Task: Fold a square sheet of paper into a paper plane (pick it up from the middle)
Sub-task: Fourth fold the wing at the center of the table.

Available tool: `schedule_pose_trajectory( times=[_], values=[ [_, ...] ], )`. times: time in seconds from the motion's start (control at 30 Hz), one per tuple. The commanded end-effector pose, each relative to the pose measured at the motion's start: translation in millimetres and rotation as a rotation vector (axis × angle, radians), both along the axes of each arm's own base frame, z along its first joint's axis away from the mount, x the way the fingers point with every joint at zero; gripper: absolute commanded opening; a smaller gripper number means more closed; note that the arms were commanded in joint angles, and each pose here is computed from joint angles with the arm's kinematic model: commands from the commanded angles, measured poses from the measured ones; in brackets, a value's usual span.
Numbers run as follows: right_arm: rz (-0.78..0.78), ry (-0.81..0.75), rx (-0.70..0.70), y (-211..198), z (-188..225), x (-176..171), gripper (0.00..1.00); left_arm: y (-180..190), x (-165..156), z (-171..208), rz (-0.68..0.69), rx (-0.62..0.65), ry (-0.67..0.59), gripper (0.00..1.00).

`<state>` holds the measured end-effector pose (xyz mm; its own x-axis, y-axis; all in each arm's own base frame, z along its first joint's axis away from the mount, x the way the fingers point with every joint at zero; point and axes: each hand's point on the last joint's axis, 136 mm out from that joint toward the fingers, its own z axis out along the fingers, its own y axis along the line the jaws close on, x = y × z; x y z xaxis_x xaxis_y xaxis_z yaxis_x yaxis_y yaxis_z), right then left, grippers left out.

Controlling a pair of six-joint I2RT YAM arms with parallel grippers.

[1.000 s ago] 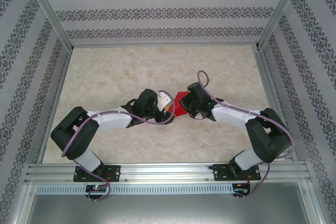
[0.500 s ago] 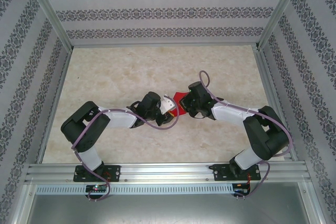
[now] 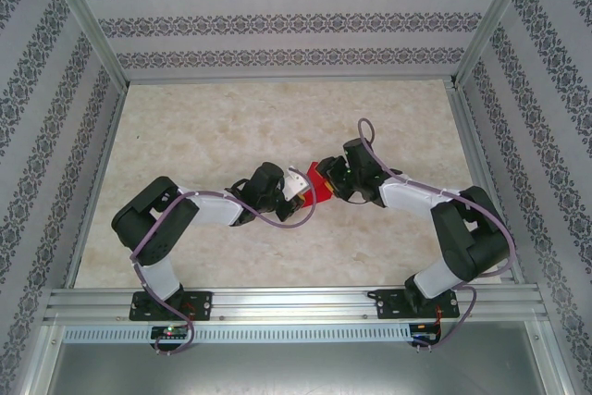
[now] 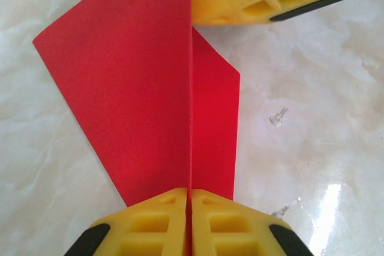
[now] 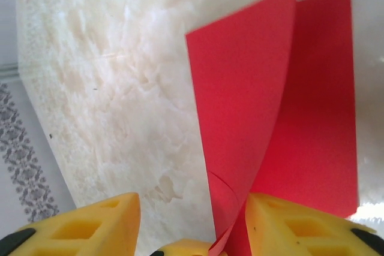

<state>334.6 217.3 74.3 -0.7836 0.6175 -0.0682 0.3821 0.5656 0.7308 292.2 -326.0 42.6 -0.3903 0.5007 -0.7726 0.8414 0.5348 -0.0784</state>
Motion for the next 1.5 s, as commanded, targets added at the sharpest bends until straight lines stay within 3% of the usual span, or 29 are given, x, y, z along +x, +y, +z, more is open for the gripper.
schedule_pose_trajectory(
  times=[0.0,0.2,0.37,0.63,1.47],
  values=[
    [0.124,-0.155,0.007,1,15,-1,0.53,-14,4,15,0.069,-0.096,0.071,0.08],
    [0.242,-0.245,0.004,3,19,-12,0.53,-13,2,13,0.174,-0.168,0.231,0.07],
    [0.278,-0.228,-0.009,3,5,-21,0.51,-12,2,11,0.245,-0.221,0.306,0.07],
    [0.303,-0.199,-0.015,7,-8,-23,0.38,-7,4,6,0.307,-0.255,0.370,0.08],
    [0.325,-0.112,-0.044,16,-46,-12,0.39,0,3,-7,0.357,-0.243,0.479,0.16]
  ],
)
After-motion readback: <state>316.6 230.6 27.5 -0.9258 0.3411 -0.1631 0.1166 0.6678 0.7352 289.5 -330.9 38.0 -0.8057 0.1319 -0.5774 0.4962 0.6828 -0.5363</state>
